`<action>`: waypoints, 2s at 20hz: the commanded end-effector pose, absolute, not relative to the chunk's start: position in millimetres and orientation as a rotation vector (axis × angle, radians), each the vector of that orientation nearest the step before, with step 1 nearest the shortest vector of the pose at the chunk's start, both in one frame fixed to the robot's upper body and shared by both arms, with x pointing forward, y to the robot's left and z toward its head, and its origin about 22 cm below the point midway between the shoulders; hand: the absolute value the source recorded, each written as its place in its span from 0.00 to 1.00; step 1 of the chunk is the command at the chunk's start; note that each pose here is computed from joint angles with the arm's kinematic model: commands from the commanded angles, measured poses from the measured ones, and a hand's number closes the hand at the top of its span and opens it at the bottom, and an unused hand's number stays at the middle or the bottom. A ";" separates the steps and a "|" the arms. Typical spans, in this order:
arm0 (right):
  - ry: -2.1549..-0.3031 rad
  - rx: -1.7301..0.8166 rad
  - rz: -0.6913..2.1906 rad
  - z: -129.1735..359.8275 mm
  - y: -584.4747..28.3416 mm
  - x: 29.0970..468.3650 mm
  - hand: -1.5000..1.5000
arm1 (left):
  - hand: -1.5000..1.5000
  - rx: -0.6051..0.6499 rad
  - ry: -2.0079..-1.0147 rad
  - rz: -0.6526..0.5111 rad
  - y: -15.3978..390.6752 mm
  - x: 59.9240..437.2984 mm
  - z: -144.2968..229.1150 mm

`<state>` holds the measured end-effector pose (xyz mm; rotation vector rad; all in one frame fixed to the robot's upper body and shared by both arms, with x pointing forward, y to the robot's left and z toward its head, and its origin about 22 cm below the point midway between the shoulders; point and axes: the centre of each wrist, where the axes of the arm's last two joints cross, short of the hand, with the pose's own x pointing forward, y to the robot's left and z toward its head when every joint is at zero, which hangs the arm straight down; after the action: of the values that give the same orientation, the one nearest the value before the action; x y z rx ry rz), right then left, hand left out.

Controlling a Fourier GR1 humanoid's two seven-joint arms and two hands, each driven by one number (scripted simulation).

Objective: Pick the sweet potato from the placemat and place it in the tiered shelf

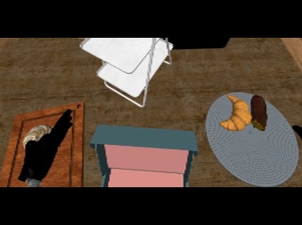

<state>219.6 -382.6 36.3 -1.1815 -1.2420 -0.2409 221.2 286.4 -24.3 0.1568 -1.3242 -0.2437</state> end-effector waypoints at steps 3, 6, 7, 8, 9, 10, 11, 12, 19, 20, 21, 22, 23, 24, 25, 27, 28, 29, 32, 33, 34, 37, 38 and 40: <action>-1.198 -1.104 -0.096 81.3 -344.7 225.9 0.00 | 0.50 0.129 -1.315 -0.286 256.9 241.5 -19.1; -1.034 -1.044 -0.008 93.6 -329.9 237.3 0.00 | 0.50 0.111 -1.308 -0.288 269.9 230.8 -35.7; -0.970 -1.033 0.010 92.7 -328.7 242.8 0.00 | 0.50 0.090 -1.324 -0.297 258.2 240.6 -29.6; -0.849 -1.072 0.044 91.1 -343.0 247.5 0.00 | 0.50 0.099 -1.320 -0.311 260.1 228.9 -35.0; -0.789 -1.120 0.119 91.2 -342.0 249.5 0.00 | 0.50 0.106 -1.337 -0.290 256.2 247.0 -23.3; -0.695 -1.211 0.190 91.6 -356.9 245.9 0.00 | 0.50 0.104 -1.344 -0.313 251.6 242.9 -23.2; -0.626 -1.271 0.229 96.1 -363.4 247.4 0.00 | 0.50 0.111 -1.350 -0.339 263.3 244.7 -25.3; -0.567 -1.291 0.243 94.6 -357.7 250.4 0.00 | 0.50 0.091 -1.326 -0.338 262.7 243.9 -25.1; -0.283 -1.413 0.318 102.4 -335.2 291.3 0.00 | 0.50 0.074 -1.319 -0.353 250.9 249.9 -22.1; -0.271 -1.394 0.323 106.7 -328.0 296.6 0.00 | 0.50 0.082 -1.329 -0.349 254.6 241.7 -27.3; -0.284 -1.367 0.346 96.8 -319.3 310.7 0.00 | 0.50 0.052 -1.336 -0.373 244.4 250.7 -23.5; -0.274 -1.339 0.343 107.0 -314.4 319.3 0.00 | 0.50 0.069 -1.337 -0.355 252.2 247.6 -30.4; -0.280 -1.339 0.358 98.9 -296.7 318.4 0.00 | 0.50 0.062 -1.334 -0.346 239.6 246.4 -30.1; -0.253 -1.307 0.349 96.3 -308.9 326.8 0.00 | 0.50 0.081 -1.325 -0.320 246.6 253.9 -29.0; -0.234 -1.281 0.362 92.5 -292.3 330.7 0.00 | 0.50 0.078 -1.328 -0.341 257.8 252.7 -24.0; -0.211 -1.245 0.339 93.1 -286.3 350.7 0.00 | 0.50 0.074 -1.346 -0.338 246.5 260.9 -17.9; -0.182 -1.255 0.344 80.9 -287.2 348.4 0.00 | 0.50 0.090 -1.328 -0.320 245.1 257.7 -25.1; -0.161 -1.253 0.309 85.7 -294.2 358.6 0.00 | 0.50 0.089 -1.334 -0.341 253.4 252.5 -32.3; -0.120 -1.234 0.339 59.7 -275.0 363.1 0.00 | 0.50 0.084 -1.332 -0.322 249.1 253.1 -27.9; -0.114 -1.241 0.317 55.9 -276.8 364.4 0.00 | 0.50 0.087 -1.326 -0.320 265.7 241.2 -32.3; -0.113 -1.242 0.332 59.3 -272.3 369.4 0.00 | 0.50 0.079 -1.321 -0.295 258.3 249.9 -35.7; -0.090 -1.269 0.345 60.1 -270.5 376.7 0.00 | 0.50 0.106 -1.315 -0.300 265.2 245.9 -40.7; -0.072 -1.288 0.352 50.6 -263.5 380.7 0.00 | 0.50 0.091 -1.318 -0.306 266.8 246.2 -33.3; -0.041 -1.321 0.355 51.2 -271.9 381.7 0.00 | 0.50 0.096 -1.307 -0.296 262.0 247.1 -36.4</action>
<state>372.9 -285.1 56.0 -1.2491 -0.2764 0.4530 248.1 260.9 -29.7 0.0913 -1.3381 -0.3118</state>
